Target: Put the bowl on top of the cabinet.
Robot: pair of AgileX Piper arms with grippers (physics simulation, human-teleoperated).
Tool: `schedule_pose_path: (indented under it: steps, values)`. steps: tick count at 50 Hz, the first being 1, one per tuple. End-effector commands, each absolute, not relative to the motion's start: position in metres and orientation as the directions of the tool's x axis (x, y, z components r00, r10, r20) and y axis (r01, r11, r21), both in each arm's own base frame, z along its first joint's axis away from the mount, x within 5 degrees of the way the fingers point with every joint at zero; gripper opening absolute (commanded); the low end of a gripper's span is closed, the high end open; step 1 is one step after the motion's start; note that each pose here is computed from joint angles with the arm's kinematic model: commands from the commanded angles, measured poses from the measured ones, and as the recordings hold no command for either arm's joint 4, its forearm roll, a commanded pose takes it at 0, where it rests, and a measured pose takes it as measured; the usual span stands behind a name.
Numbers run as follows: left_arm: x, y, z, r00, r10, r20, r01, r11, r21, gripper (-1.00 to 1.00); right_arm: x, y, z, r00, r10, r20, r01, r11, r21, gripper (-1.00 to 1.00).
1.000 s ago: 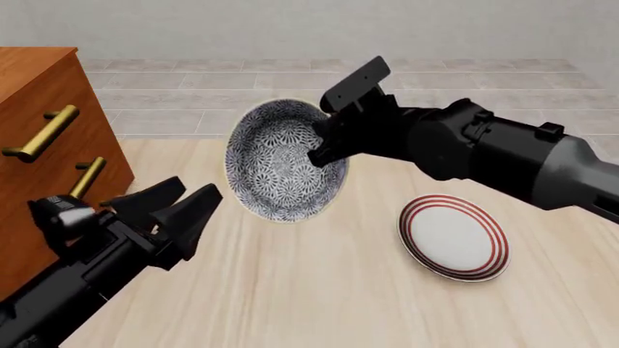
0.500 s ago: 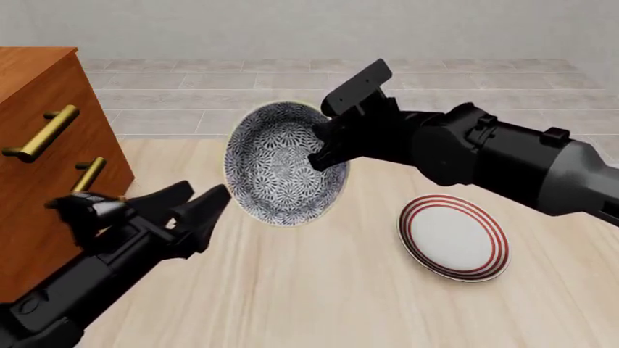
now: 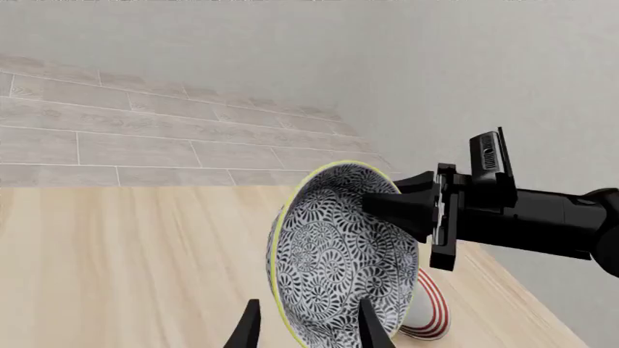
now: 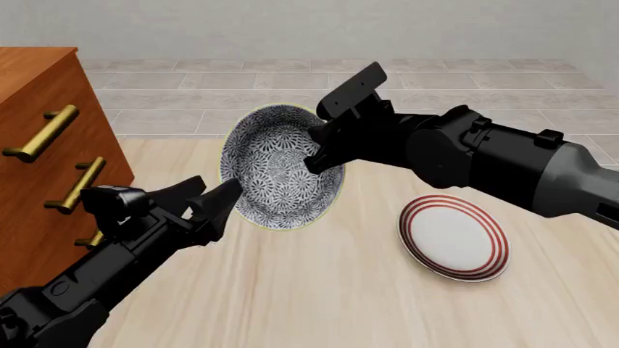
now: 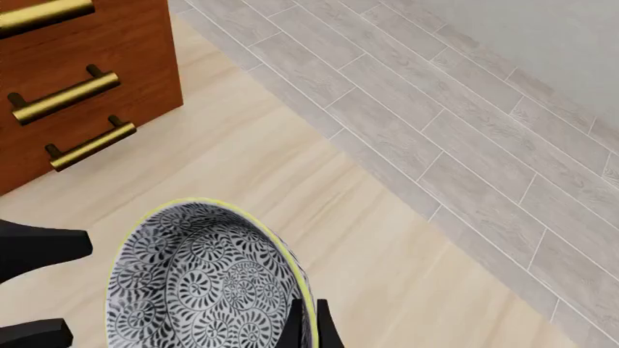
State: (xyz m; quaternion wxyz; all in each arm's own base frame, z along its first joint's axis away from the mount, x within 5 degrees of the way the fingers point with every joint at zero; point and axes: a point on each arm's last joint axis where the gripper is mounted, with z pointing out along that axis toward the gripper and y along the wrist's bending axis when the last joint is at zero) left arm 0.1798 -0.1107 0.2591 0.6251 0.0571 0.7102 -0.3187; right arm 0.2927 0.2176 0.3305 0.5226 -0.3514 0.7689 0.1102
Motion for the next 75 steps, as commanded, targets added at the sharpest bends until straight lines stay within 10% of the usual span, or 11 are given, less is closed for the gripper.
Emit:
schedule_pose_path:
  steps: [1,67,68,75]
  values:
    - [0.186,-0.109,0.260,-0.197,-0.328,-0.924,0.465,0.798,-0.383,1.00,0.291,0.219,0.333,-0.212,-0.407,-0.888,-0.656,0.733,-0.179,-1.00]
    - [0.215,-0.130,0.230,-0.245,-0.300,-0.922,0.458,0.802,-0.383,1.00,0.287,0.219,0.335,-0.210,-0.401,-0.892,-0.659,0.731,-0.174,-1.00]
    - [0.215,-0.129,0.230,-0.245,-0.302,-0.921,0.456,0.802,-0.385,-1.00,0.287,0.219,0.335,-0.211,-0.400,-0.892,-0.658,0.732,-0.173,-1.00]
    - [0.213,-0.127,0.232,-0.232,-0.293,-0.928,0.457,0.809,-0.370,-1.00,0.287,0.219,0.335,-0.209,-0.402,-0.891,-0.660,0.731,-0.175,-1.00]
